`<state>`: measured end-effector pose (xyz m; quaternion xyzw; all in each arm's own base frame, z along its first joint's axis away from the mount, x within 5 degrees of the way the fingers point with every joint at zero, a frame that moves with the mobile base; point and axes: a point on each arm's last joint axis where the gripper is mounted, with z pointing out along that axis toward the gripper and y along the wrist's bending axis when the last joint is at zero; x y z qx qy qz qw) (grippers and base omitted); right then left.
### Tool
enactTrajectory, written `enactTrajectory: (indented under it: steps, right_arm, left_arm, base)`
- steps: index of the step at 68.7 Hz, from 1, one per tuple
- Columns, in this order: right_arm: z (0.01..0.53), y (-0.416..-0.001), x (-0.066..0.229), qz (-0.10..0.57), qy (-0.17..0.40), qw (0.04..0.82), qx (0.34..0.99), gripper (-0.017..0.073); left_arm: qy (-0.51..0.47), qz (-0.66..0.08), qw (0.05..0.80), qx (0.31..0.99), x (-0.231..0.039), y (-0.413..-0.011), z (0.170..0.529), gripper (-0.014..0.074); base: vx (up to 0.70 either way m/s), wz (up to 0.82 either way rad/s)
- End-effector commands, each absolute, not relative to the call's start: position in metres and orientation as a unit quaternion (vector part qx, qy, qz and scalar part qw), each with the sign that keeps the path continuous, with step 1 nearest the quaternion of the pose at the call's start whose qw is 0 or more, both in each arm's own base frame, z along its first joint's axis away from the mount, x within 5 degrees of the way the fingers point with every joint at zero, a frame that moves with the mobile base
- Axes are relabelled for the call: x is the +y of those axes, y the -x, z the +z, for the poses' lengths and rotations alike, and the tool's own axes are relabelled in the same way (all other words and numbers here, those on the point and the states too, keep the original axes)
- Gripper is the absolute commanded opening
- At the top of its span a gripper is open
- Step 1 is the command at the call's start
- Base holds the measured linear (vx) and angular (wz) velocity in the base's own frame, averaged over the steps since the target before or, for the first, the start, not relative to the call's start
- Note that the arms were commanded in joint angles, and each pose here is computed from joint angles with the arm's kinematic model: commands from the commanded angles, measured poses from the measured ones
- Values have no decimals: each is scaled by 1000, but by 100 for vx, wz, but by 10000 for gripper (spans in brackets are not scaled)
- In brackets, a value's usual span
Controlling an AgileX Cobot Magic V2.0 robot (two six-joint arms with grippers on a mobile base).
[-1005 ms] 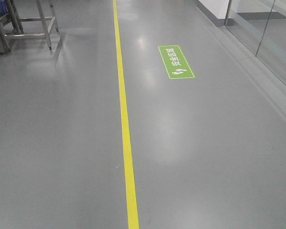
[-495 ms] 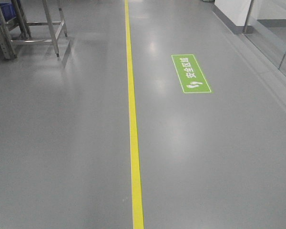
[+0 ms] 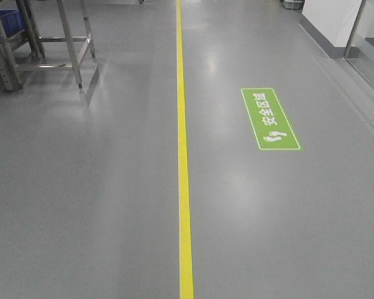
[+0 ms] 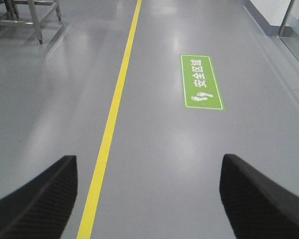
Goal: Move and align brake pads A on conveyor
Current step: 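Drive the base along the yellow floor line with empty grippers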
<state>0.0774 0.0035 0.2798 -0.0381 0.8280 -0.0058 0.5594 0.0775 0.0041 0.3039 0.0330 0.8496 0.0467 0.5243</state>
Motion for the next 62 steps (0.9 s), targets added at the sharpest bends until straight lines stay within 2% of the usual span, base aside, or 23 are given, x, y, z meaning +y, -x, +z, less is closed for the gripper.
enactTrajectory:
  steps: [1,62]
  right_arm:
    - [295,-80,2,-14,34,597,802,568]
    - [295,-80,2,-14,34,597,802,568]
  left_arm:
    - [-33,44,561,826,3,-80,317,587]
    - [-33,44,561,826,3,-80,317,587]
  base:
    - [70,-3]
    - [78,-3]
